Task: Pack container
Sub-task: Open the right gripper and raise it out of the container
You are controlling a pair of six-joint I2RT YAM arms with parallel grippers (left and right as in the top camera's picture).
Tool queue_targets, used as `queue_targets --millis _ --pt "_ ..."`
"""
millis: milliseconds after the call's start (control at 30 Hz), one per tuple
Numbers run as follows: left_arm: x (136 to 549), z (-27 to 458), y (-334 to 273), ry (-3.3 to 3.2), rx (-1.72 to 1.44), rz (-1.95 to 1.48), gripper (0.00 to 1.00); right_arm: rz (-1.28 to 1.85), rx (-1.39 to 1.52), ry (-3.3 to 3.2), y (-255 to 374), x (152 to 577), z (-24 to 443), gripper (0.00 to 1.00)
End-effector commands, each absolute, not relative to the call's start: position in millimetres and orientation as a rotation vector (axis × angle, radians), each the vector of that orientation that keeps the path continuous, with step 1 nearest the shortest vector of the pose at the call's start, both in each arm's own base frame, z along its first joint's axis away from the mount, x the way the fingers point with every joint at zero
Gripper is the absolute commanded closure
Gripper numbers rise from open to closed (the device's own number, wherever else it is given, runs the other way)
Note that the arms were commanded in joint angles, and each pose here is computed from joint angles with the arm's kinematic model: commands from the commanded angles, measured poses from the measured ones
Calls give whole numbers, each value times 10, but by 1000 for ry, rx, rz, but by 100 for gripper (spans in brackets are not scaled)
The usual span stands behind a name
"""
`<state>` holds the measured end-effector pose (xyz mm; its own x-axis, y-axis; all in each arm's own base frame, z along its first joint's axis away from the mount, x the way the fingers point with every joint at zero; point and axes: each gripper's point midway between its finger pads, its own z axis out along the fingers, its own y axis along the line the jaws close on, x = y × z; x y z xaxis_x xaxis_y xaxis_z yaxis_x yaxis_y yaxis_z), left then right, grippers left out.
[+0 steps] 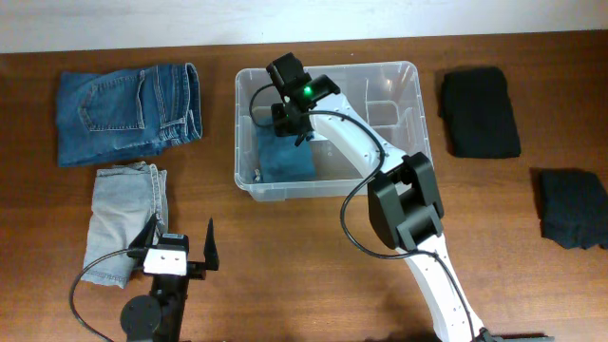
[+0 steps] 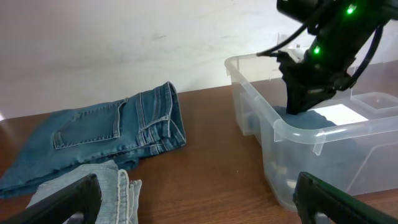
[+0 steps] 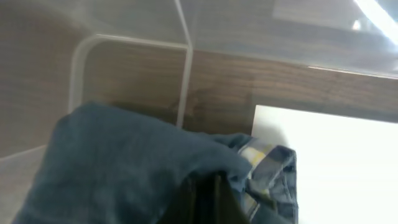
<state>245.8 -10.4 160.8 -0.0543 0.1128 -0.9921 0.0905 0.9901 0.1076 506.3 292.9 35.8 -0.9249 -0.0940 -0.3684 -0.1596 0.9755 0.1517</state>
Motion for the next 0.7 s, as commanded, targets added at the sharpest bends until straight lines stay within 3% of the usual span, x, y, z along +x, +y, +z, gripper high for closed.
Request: queue_targets --millis 0,433,667 --pt "2457 1595 -73 1630 156 39 1 226 -180 2773 2899 5053 249 96" --pt "2457 1596 -73 1630 156 39 1 304 -191 2654 3014 5019 1283 95" --pt "2457 1595 -73 1630 156 39 1 288 -214 2788 3121 4625 1128 94"
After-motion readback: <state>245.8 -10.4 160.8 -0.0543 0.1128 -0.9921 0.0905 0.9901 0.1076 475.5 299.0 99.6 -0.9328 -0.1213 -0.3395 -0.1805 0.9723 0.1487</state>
